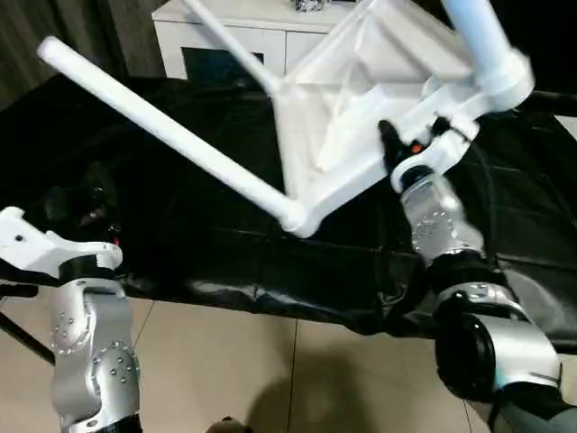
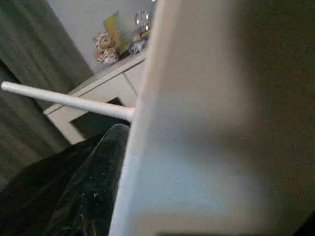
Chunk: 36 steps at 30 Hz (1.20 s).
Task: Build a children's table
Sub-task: Flip table
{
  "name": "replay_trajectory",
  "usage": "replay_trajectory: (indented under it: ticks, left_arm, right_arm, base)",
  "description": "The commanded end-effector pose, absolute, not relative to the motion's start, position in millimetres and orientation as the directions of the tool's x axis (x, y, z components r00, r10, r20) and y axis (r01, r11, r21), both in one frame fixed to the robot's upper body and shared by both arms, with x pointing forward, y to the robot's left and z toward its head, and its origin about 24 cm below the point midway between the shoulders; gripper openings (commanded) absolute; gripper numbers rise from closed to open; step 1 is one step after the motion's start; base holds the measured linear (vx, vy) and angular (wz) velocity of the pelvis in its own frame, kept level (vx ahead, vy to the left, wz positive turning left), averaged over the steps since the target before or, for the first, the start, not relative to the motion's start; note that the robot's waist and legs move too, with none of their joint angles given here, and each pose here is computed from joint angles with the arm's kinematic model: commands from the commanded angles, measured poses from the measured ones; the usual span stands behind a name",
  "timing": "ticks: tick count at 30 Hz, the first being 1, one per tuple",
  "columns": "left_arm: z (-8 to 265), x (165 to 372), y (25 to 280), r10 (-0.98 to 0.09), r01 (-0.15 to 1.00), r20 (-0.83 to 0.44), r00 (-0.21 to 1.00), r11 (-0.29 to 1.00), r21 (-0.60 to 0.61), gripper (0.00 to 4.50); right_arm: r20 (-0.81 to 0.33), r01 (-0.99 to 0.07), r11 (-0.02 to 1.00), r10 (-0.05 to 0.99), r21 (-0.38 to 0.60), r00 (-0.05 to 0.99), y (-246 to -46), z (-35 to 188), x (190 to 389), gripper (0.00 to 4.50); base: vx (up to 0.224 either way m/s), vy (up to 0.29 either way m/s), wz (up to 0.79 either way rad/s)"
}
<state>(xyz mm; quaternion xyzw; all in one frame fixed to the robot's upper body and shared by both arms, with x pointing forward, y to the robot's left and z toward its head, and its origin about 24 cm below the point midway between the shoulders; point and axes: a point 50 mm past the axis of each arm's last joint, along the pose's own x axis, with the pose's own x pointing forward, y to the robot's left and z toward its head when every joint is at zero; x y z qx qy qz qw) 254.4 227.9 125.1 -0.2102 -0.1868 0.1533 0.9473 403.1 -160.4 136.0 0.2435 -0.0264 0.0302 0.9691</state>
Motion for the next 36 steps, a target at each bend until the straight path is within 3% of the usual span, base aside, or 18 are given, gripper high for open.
replay_trajectory:
  ticks: [1,3,4,7,13,18,21,24,25,30,36]
  left_arm:
    - [121.8,256.5,223.0,0.347,-0.208,0.271,0.898,0.877,-0.434,3.69]
    - [123.2,259.9,214.3,0.271,-0.145,0.285,0.919,0.907,-0.394,3.69]
    - [123.3,260.0,213.9,0.267,-0.142,0.286,0.920,0.909,-0.392,3.69]
    - [124.3,265.6,188.8,-0.030,0.069,0.257,0.966,0.987,-0.144,3.69]
    - [125.9,266.2,173.2,-0.297,0.286,0.151,0.943,0.954,0.095,3.69]
    - [125.7,260.2,161.8,-0.542,0.516,-0.047,0.839,0.765,0.386,3.69]
    - [138.8,261.9,156.7,-0.612,0.565,-0.076,0.787,0.667,0.486,3.69]
    - [152.5,263.2,149.4,-0.661,0.590,-0.067,0.747,0.613,0.525,3.69]
    - [152.5,263.2,149.4,-0.661,0.590,-0.067,0.747,0.613,0.525,3.69]
    - [171.8,267.6,147.0,-0.664,0.556,-0.028,0.747,0.601,0.574,3.69]
    - [173.5,270.8,145.7,-0.655,0.535,-0.003,0.756,0.614,0.580,3.69]
  right_arm:
    - [0.049,-0.057,0.960,0.045,0.274,0.998,-166.9,144.5,401.8,2.14]
    - [0.056,-0.053,0.992,0.046,0.112,0.997,-166.4,152.2,398.4,2.13]
    - [0.056,-0.052,0.993,0.046,0.110,0.997,-166.4,152.4,398.3,2.13]
    - [0.077,-0.019,0.999,0.021,-0.026,0.997,-164.2,161.2,391.9,2.13]
    - [0.090,0.045,0.992,-0.034,-0.122,0.995,-159.3,164.2,382.8,1.99]
    - [0.060,0.049,0.986,-0.040,-0.157,0.997,-149.1,158.9,376.2,1.95]
    - [0.016,-0.016,0.966,0.021,-0.257,1.000,-137.8,151.6,374.0,1.95]
    - [-0.022,-0.075,0.955,0.072,-0.288,0.997,-129.5,141.0,370.7,1.95]
    - [-0.022,-0.075,0.955,0.072,-0.288,0.997,-129.5,141.0,370.7,2.30]
    - [-0.003,-0.077,0.964,0.078,-0.253,0.997,-127.6,129.8,362.4,2.85]
    - [0.114,-0.064,0.967,0.095,-0.247,0.989,-131.6,120.2,348.9,3.18]
  base:
    - [0.000,0.000,0.00]
    - [0.000,0.000,0.00]
    - [0.000,0.000,0.00]
    - [0.000,0.000,0.00]
    - [0.000,0.000,0.00]
    - [0.000,0.000,0.00]
    - [0.000,0.000,0.00]
    - [0.000,0.000,0.00]
    - [0.000,0.000,0.00]
    - [0.000,0.000,0.00]
    - [0.000,0.000,0.00]
